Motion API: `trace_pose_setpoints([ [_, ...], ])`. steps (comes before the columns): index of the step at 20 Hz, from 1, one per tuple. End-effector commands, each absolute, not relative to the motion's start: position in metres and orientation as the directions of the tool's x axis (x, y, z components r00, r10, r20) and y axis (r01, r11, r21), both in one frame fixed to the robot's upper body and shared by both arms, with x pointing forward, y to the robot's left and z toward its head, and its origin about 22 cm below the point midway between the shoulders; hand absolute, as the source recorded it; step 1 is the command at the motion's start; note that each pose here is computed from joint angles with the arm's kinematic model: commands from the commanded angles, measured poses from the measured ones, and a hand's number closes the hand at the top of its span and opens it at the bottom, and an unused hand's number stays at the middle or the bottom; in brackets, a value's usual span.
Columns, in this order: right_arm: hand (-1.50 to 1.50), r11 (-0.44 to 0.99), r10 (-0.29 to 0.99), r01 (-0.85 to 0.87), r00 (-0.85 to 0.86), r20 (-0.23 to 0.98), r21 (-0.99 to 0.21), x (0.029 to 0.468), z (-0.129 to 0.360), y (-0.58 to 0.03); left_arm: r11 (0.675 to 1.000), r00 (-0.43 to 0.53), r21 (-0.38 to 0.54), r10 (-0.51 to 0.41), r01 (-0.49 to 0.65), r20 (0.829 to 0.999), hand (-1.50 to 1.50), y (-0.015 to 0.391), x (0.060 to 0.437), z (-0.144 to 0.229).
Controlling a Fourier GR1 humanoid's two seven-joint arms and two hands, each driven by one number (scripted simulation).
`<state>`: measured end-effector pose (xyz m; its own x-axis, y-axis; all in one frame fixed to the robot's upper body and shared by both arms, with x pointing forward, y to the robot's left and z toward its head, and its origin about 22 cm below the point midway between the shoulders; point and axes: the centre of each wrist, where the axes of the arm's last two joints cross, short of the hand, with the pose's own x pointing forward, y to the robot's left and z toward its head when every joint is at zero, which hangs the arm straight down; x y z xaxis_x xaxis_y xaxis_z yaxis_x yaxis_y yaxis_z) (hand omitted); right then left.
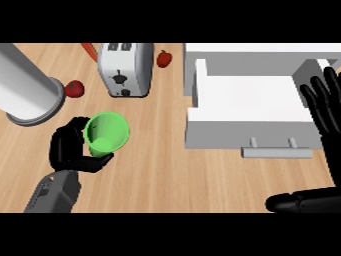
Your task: Pick up the cup, place it into the drawer and close the drawer
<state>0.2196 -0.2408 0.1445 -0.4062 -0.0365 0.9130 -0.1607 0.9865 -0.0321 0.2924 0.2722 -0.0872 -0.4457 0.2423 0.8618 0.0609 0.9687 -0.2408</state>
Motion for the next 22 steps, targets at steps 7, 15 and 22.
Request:
trace_pose_setpoints([
  [7, -1.50, 0.987, -0.052, -0.159, -0.393, 0.918, -0.013, 0.222, 0.141, -0.251, 0.946, -0.464, -0.233, 0.314, 0.225, 0.828, 1.50, 0.222, 0.316, 0.019],
  [15, -1.50, 0.989, -0.023, -0.144, -0.402, 0.916, -0.038, 0.230, 0.140, -0.256, 0.945, -0.486, -0.213, 0.312, 0.249, 0.816, 1.50, 0.170, 0.343, 0.079],
  [22, -1.50, 0.986, -0.021, -0.159, -0.417, 0.909, -0.051, 0.221, 0.140, -0.252, 0.957, -0.496, -0.158, 0.263, 0.243, 0.828, 1.50, 0.132, 0.371, 0.149],
])
